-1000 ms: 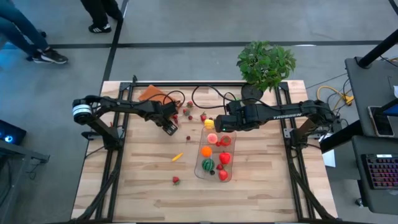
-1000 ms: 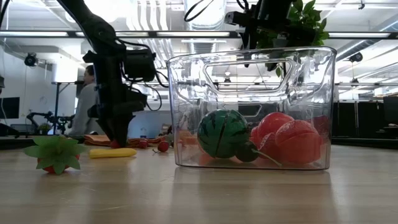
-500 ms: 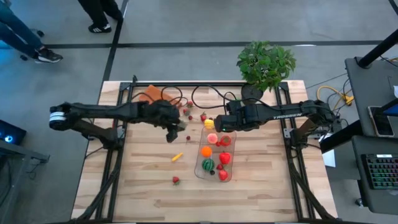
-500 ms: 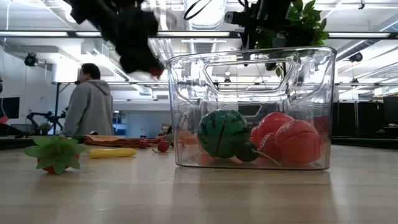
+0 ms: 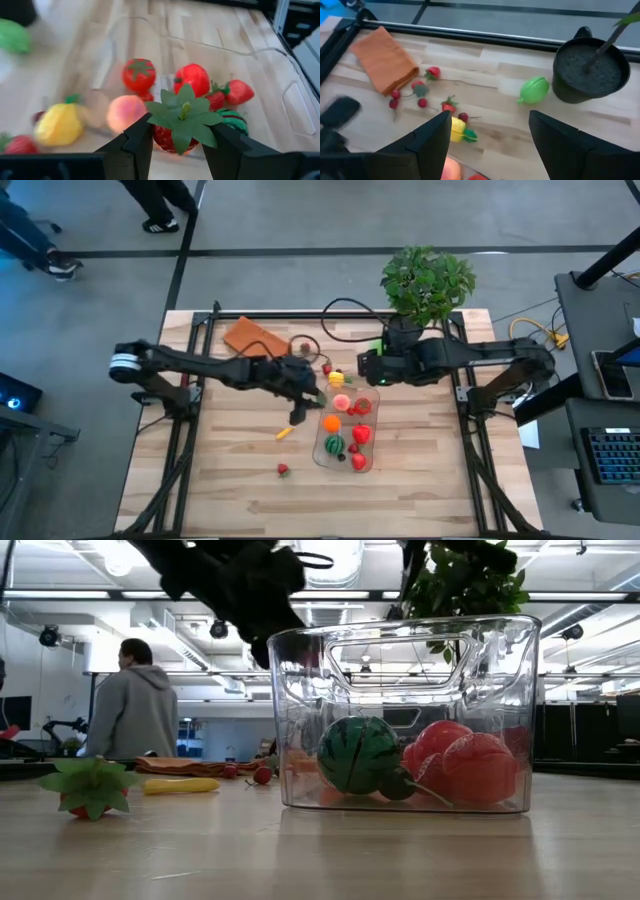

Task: Pick and placing Produce into tupperware
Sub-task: Put the strawberry into the transparent bin

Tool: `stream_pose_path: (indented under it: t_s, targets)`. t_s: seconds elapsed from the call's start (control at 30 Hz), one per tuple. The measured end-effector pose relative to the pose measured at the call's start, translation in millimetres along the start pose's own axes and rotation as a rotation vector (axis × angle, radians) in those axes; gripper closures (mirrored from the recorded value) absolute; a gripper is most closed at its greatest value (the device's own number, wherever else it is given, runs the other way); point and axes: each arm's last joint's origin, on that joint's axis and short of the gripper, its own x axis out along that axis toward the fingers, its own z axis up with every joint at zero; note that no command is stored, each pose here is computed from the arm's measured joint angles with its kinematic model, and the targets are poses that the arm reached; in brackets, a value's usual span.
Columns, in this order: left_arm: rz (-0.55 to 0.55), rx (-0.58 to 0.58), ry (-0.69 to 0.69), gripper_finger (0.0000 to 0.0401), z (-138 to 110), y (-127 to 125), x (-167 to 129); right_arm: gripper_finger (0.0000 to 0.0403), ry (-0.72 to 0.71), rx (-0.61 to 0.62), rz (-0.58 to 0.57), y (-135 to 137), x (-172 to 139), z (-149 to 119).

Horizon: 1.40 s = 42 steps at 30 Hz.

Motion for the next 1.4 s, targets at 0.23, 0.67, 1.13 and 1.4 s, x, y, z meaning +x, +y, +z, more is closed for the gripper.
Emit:
stream_pose_path:
  t_s: [0.23,0.67,1.13,1.4]
  targets:
    - [-0.036,-0.056,0.013,0.0265,16.8,-9.7,35.7,0.0145,0.025,0.02,-0.016,-15.1,-11.8,3.5]
    - [-0.022,-0.219,0.08,0.0123,13.6,-8.0,46.6,0.0145,0.15,0.048,-0.083,-14.1,-2.4,-8.4]
    - [0.387,-0.086,0.152,0.0102,10.0,-13.7,-65.8,0.0145,0.186,0.114,-0.238,18.2,48.9,-41.6]
    - [0.482,-0.115,0.056,0.0102,-14.9,-15.3,-117.4,0.0145,0.167,0.153,-0.412,23.8,106.9,-45.8]
